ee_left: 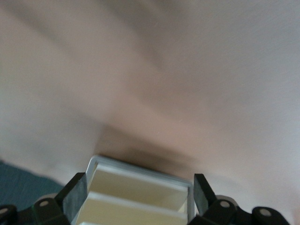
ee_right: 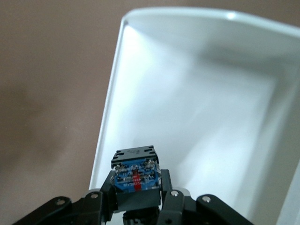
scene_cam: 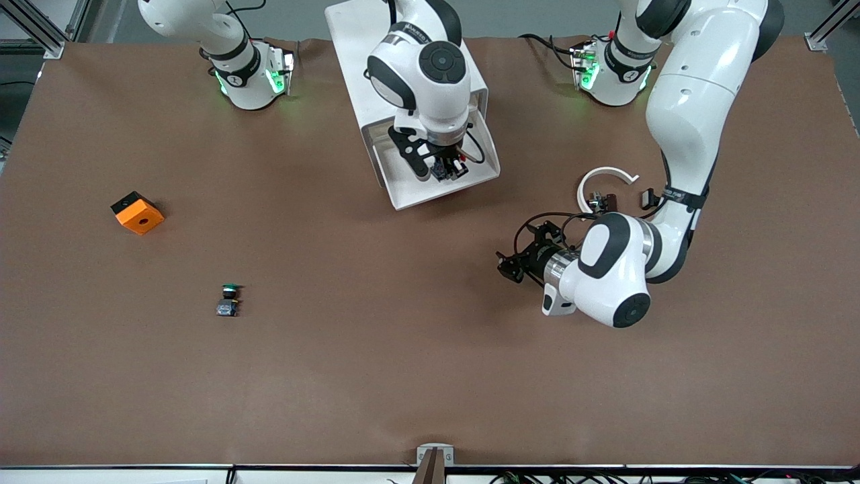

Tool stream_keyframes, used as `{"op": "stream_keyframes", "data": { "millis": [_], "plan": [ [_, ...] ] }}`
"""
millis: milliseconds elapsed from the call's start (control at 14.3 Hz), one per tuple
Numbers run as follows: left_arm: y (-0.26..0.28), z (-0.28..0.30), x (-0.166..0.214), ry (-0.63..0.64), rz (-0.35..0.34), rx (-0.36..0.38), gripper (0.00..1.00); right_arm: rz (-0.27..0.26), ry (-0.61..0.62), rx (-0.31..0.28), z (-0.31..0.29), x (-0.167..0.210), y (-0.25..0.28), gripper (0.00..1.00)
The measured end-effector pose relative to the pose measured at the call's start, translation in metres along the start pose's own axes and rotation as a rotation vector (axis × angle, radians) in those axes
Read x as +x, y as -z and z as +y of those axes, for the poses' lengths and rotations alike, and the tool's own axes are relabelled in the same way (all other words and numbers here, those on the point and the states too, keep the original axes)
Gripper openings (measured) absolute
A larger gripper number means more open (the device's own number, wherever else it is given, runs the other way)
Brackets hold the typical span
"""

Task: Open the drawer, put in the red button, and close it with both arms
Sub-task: 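Carry the red button into the drawer while the left gripper draws back, then open the right gripper to drop the button and lift away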

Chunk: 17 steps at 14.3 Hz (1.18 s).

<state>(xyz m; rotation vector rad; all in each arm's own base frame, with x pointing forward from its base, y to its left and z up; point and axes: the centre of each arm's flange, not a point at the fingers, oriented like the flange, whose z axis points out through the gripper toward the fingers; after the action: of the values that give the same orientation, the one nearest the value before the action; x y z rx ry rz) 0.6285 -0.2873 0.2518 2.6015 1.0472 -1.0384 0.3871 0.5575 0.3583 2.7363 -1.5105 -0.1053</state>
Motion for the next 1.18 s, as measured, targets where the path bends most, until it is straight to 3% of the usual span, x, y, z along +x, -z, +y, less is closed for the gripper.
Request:
{"op": "stream_keyframes", "data": {
  "millis": [279, 627, 767, 1115, 1185],
  "plan": [
    [0.004, 0.016, -0.009, -0.099, 0.163, -0.026, 1.0, 0.004, -0.021, -0.004, -0.002, -0.009, -0.008, 0.4],
    [0.016, 0.024, -0.014, -0.158, 0.243, -0.079, 1.0, 0.004, -0.031, -0.006, -0.002, -0.01, -0.009, 0.41],
    [0.028, 0.024, -0.023, -0.18, 0.262, -0.091, 1.0, 0.004, -0.03, -0.006, -0.001, -0.011, -0.008, 0.53],
    [0.036, 0.027, -0.06, -0.243, 0.322, -0.069, 1.0, 0.001, -0.021, 0.009, -0.008, -0.011, 0.012, 1.0],
    [0.032, 0.026, -0.066, -0.25, 0.325, -0.06, 1.0, 0.004, -0.004, 0.006, -0.013, -0.005, 0.024, 1.0]
  ]
}}
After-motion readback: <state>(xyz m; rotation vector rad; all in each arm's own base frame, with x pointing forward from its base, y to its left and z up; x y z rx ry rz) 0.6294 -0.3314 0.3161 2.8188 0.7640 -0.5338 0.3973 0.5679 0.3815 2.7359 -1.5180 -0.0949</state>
